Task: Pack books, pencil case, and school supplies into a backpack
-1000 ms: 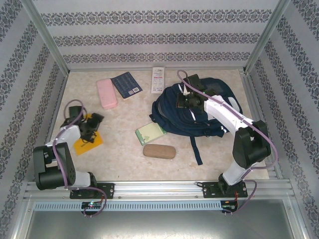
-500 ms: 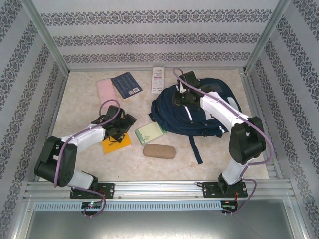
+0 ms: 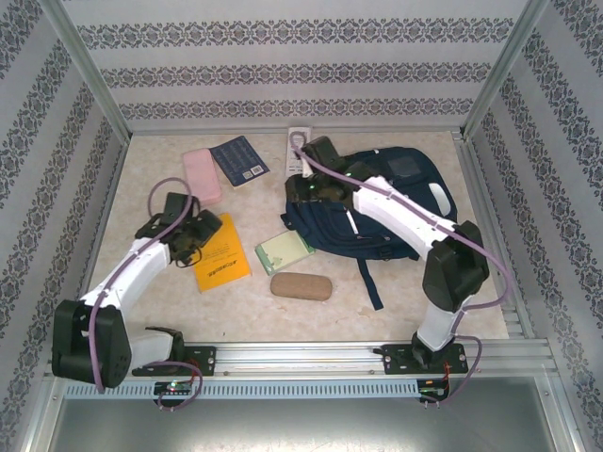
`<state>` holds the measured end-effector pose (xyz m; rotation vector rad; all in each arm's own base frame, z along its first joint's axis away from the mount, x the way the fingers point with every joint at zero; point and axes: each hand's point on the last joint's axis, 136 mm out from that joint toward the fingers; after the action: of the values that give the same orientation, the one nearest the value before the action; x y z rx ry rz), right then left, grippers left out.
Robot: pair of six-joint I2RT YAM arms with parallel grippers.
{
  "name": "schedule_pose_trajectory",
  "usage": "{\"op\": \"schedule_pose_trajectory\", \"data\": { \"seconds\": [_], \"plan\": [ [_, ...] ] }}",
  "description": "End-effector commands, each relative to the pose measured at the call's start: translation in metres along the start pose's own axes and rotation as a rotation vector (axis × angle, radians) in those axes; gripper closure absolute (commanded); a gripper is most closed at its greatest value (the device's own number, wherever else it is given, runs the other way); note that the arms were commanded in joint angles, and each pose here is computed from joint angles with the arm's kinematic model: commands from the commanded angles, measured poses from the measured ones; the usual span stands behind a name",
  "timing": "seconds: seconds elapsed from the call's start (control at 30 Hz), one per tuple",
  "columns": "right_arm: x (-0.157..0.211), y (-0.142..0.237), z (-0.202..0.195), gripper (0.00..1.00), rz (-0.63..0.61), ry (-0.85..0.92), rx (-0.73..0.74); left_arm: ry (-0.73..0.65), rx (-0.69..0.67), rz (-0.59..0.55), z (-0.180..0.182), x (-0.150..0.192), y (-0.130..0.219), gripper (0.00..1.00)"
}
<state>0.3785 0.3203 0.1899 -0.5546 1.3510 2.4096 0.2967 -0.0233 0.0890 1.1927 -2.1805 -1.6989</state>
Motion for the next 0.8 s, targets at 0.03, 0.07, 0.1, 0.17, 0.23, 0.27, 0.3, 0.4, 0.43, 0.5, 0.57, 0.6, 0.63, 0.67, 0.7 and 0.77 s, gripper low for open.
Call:
{"op": "schedule_pose_trajectory", "data": {
  "seconds": [0.03, 0.07, 0.1, 0.17, 0.23, 0.27, 0.3, 0.4, 0.43, 0.5, 0.57, 0.6, 0.63, 0.67, 0.7, 0.77],
  "plan": [
    [0.034, -0.039, 0.039, 0.64, 0.096, 0.002, -0.067, -0.050, -0.019, 0.140, 0.037, 0.031, -0.018, 0.10],
    [0.043, -0.047, 0.047, 0.64, 0.117, 0.011, -0.074, -0.054, 0.000, 0.148, 0.036, 0.033, -0.021, 0.11],
    [0.051, -0.055, 0.053, 0.64, 0.134, 0.019, -0.080, -0.056, 0.017, 0.157, 0.034, 0.036, -0.024, 0.11],
    [0.067, -0.069, 0.064, 0.64, 0.168, 0.034, -0.087, -0.057, 0.046, 0.165, 0.032, 0.040, -0.028, 0.15],
    [0.083, -0.085, 0.071, 0.65, 0.209, 0.041, -0.090, -0.057, 0.045, 0.168, 0.034, 0.042, -0.031, 0.19],
    [0.090, -0.091, 0.073, 0.65, 0.226, 0.041, -0.091, -0.060, 0.046, 0.171, 0.034, 0.043, -0.031, 0.20],
    [0.097, -0.098, 0.075, 0.65, 0.244, 0.042, -0.095, -0.061, 0.045, 0.176, 0.034, 0.044, -0.032, 0.22],
    [0.112, -0.115, 0.072, 0.65, 0.278, 0.049, -0.072, -0.066, 0.045, 0.190, 0.036, 0.048, -0.035, 0.26],
    [0.117, -0.120, 0.069, 0.65, 0.290, 0.046, -0.063, -0.065, 0.043, 0.196, 0.037, 0.050, -0.036, 0.28],
    [0.125, -0.128, 0.064, 0.65, 0.313, 0.034, -0.054, -0.064, 0.042, 0.205, 0.038, 0.052, -0.038, 0.30],
    [0.133, -0.134, 0.060, 0.65, 0.334, 0.034, -0.047, -0.065, 0.045, 0.211, 0.038, 0.053, -0.039, 0.31],
    [0.137, -0.137, 0.058, 0.65, 0.342, 0.037, -0.041, -0.067, 0.047, 0.212, 0.038, 0.053, -0.039, 0.31],
    [0.142, -0.140, 0.057, 0.65, 0.352, 0.037, -0.039, -0.068, 0.047, 0.214, 0.038, 0.054, -0.040, 0.31],
    [0.145, -0.142, 0.057, 0.65, 0.360, 0.037, -0.042, -0.069, 0.047, 0.213, 0.038, 0.053, -0.040, 0.31],
    [0.148, -0.144, 0.057, 0.65, 0.368, 0.033, -0.043, -0.071, 0.043, 0.214, 0.039, 0.054, -0.040, 0.31],
    [0.154, -0.150, 0.056, 0.65, 0.384, 0.030, -0.038, -0.074, 0.044, 0.215, 0.038, 0.053, -0.040, 0.31]
  ]
}}
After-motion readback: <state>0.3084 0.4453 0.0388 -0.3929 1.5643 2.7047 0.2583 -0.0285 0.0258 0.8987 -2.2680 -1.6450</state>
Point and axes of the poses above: each hand's point on the last joint's axis, 136 mm out from that joint toward the fingers, its own y axis back along the fingers, its own z axis along the line the jaws close on, x = y × z, and after that the axes turned 12 degrees about -y, right-handed
